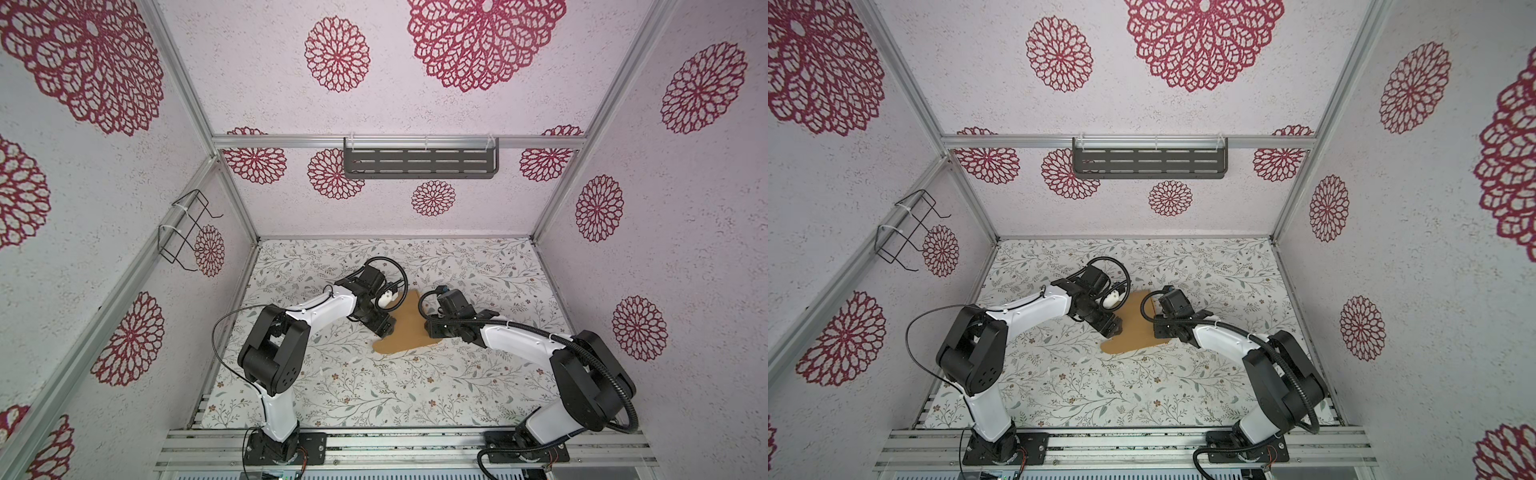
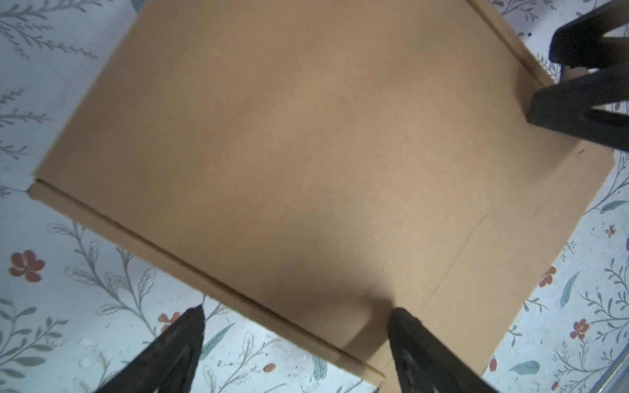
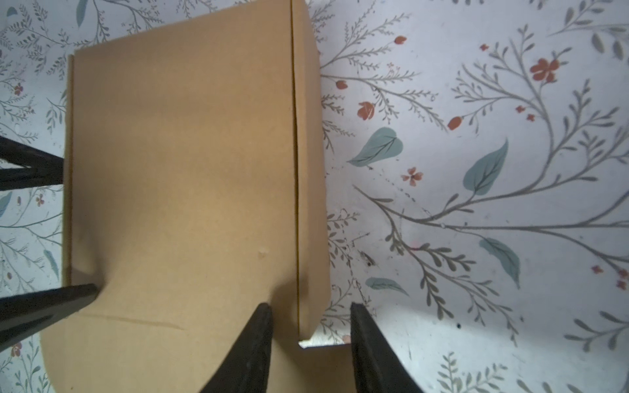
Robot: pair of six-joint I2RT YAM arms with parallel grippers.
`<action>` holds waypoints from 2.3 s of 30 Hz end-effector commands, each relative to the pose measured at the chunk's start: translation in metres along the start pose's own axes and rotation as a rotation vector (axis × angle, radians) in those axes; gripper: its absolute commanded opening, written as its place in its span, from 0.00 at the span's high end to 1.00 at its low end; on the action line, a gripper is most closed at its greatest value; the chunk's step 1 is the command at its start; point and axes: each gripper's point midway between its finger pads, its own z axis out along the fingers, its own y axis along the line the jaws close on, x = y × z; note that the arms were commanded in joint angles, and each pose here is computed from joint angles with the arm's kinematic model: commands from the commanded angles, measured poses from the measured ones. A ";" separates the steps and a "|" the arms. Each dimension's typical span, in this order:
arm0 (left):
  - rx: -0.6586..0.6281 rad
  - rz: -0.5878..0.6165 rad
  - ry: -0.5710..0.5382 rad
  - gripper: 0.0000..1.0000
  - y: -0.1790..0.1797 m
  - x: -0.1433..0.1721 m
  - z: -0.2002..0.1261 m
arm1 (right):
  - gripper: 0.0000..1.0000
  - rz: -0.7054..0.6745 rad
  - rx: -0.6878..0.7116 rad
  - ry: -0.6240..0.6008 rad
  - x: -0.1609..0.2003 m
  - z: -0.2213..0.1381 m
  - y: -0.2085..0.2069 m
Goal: Assemble paper box
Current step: Move the paper box to the center of the table.
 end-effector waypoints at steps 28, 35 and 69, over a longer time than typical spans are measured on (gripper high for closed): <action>0.134 -0.238 -0.190 0.20 0.012 -0.022 -0.040 | 0.66 0.054 0.042 0.029 -0.044 0.023 -0.048; 0.141 -0.315 -0.195 0.23 0.026 -0.018 -0.036 | 0.66 0.067 -0.022 0.047 -0.028 0.030 -0.030; 0.075 -0.419 -0.201 0.44 0.079 0.006 -0.039 | 0.67 -0.062 -0.248 0.044 0.011 0.020 0.073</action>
